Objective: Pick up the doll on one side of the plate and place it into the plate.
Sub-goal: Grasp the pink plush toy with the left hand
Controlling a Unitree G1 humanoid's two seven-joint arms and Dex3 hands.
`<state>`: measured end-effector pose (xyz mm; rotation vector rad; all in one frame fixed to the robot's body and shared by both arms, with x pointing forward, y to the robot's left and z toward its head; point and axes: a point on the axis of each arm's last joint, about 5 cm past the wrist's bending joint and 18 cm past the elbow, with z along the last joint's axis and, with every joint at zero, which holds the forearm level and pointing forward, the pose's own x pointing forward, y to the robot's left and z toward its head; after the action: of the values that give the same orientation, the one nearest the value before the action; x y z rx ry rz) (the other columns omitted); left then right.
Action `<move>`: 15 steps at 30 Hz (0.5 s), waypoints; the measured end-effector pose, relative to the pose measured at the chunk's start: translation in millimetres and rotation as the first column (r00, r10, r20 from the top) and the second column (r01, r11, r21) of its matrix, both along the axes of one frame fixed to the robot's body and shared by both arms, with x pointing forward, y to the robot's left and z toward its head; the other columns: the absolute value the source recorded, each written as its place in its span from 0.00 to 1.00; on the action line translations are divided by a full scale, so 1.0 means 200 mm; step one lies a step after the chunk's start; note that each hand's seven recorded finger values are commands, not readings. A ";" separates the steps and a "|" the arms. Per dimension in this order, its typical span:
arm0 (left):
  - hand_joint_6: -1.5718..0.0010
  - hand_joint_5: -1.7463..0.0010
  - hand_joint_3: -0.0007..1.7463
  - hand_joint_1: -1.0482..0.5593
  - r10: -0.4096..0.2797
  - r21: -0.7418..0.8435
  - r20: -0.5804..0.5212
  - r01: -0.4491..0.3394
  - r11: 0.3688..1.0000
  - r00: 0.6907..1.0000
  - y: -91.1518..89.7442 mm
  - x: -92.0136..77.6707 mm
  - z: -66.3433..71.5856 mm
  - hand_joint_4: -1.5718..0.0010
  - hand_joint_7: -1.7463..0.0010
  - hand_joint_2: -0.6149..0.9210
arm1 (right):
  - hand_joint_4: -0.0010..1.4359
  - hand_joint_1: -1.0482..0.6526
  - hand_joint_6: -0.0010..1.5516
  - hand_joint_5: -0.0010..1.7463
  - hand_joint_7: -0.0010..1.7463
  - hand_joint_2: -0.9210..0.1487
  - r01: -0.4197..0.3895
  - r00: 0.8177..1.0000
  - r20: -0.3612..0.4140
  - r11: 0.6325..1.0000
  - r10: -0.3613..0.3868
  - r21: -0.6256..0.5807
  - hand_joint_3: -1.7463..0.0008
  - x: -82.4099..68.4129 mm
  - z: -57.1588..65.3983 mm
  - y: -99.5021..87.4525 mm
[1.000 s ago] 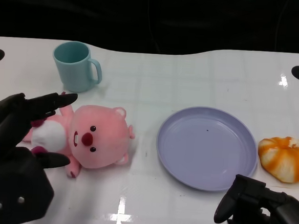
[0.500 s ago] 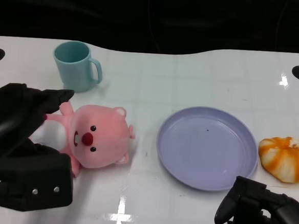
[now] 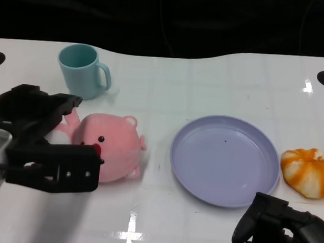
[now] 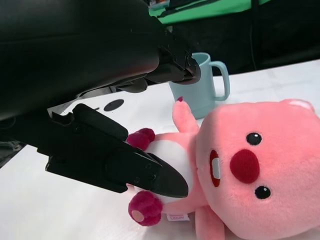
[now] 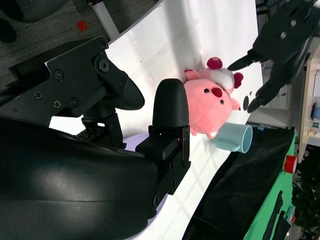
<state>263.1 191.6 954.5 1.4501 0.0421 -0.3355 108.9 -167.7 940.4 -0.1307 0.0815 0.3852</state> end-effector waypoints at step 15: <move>0.82 0.90 0.00 0.24 0.023 0.068 -0.179 -0.011 0.998 0.984 -0.07 0.14 -0.15 0.89 1.00 1.00 | 0.43 0.57 0.35 1.00 0.86 0.29 0.004 1.000 0.018 1.000 -0.004 0.007 0.34 -0.02 0.02 0.01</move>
<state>292.0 178.0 924.5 1.4808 0.2139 -0.4538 105.4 -165.4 944.9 -0.1269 0.0621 0.3805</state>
